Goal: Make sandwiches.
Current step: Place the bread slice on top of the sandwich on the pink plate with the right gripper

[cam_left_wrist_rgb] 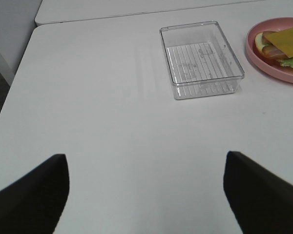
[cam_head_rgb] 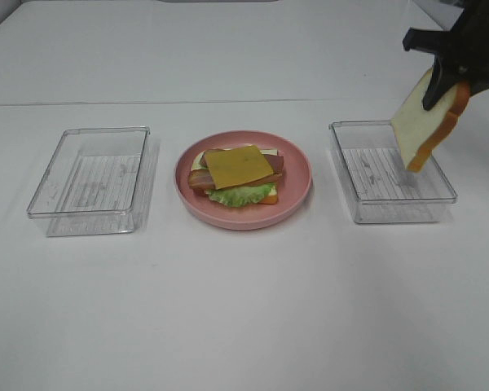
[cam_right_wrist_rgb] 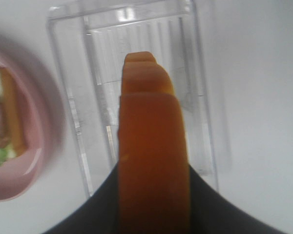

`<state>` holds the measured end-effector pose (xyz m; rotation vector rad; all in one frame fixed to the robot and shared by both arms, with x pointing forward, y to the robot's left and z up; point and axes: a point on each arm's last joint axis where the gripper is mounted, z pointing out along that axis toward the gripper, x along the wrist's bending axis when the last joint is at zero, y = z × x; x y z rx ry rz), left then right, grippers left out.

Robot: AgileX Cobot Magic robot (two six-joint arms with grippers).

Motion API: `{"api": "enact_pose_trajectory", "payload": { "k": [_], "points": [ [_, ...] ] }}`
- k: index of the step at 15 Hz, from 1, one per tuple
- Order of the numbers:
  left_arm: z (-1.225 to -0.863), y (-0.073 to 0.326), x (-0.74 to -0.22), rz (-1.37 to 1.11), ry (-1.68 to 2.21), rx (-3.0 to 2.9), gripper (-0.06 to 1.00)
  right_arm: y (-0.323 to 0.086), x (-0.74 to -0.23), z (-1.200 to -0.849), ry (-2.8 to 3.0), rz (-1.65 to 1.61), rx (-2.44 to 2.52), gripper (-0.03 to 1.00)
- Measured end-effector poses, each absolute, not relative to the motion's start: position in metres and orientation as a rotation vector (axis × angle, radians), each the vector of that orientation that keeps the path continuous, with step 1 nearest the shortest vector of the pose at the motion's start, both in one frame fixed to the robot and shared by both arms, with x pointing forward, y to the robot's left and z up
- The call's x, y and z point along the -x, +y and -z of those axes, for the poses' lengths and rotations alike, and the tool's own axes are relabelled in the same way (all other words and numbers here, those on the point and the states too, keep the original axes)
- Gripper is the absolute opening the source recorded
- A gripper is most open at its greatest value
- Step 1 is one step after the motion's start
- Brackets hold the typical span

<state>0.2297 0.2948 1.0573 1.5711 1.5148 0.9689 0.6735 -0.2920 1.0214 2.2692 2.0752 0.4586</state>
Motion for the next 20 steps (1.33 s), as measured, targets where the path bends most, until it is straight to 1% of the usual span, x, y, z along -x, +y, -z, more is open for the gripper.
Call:
{"api": "enact_pose_trajectory", "payload": {
  "k": [1,2,3,4,5,6,7,9,10,11,14,15,17,18,19,20],
  "points": [
    [-1.057,0.295,-0.23,-0.969,1.515,-1.571,0.79,-0.289,-0.671,-1.03,2.078,-0.515,-2.27,0.23],
    [-1.057,0.295,-0.23,-0.969,1.515,-1.571,0.79,-0.284,-0.666,-1.046,2.093,-0.62,-2.252,0.23],
    [-1.057,0.295,-0.23,-0.969,1.515,-1.571,0.79,-0.274,-0.657,-1.07,2.117,-0.751,-2.216,0.23],
    [-1.057,0.295,-0.23,-0.969,1.515,-1.571,0.79,-0.265,-0.651,-1.082,2.143,-0.791,-2.176,0.23],
    [-1.057,0.295,-0.23,-0.969,1.515,-1.571,0.79,-0.257,-0.648,-1.088,2.16,-0.812,-2.155,0.23],
    [-1.057,0.295,-0.23,-0.969,1.515,-1.571,0.79,-0.241,-0.643,-1.093,2.206,-0.833,-2.106,0.23],
    [-1.057,0.295,-0.23,-0.969,1.515,-1.571,0.79,-0.207,-0.637,-1.095,2.303,-0.867,-2.039,0.23],
    [-1.057,0.295,-0.23,-0.969,1.515,-1.571,0.79,-0.166,-0.629,-1.094,2.39,-0.932,-1.952,0.23],
    [-1.057,0.295,-0.23,-0.969,1.515,-1.571,0.79,-0.156,-0.627,-1.093,2.398,-0.96,-1.937,0.23],
    [-1.057,0.295,-0.23,-0.969,1.515,-1.571,0.79,-0.124,-0.619,-1.082,2.429,-1.026,-1.917,0.23],
    [-1.057,0.295,-0.23,-0.969,1.515,-1.571,0.79,-0.1,-0.616,-1.057,2.454,-1.04,-1.952,0.23],
    [-1.057,0.295,-0.23,-0.969,1.515,-1.571,0.79,-0.08,-0.616,-1.028,2.483,-1.009,-1.97,0.23],
    [-1.057,0.295,-0.23,-0.969,1.515,-1.571,0.79,-0.068,-0.62,-1.007,2.481,-1.004,-1.997,0.23],
    [-1.057,0.295,-0.23,-0.969,1.515,-1.571,0.79,-0.066,-0.622,-1.002,2.477,-1.006,-2.01,0.23],
    [-1.057,0.295,-0.23,-0.969,1.515,-1.571,0.79,-0.062,-0.629,-0.981,2.446,-0.997,-2.047,0.23],
    [-1.057,0.295,-0.23,-0.969,1.515,-1.571,0.79,-0.062,-0.631,-0.977,2.437,-0.996,-2.05,0.23]
  ]
}}
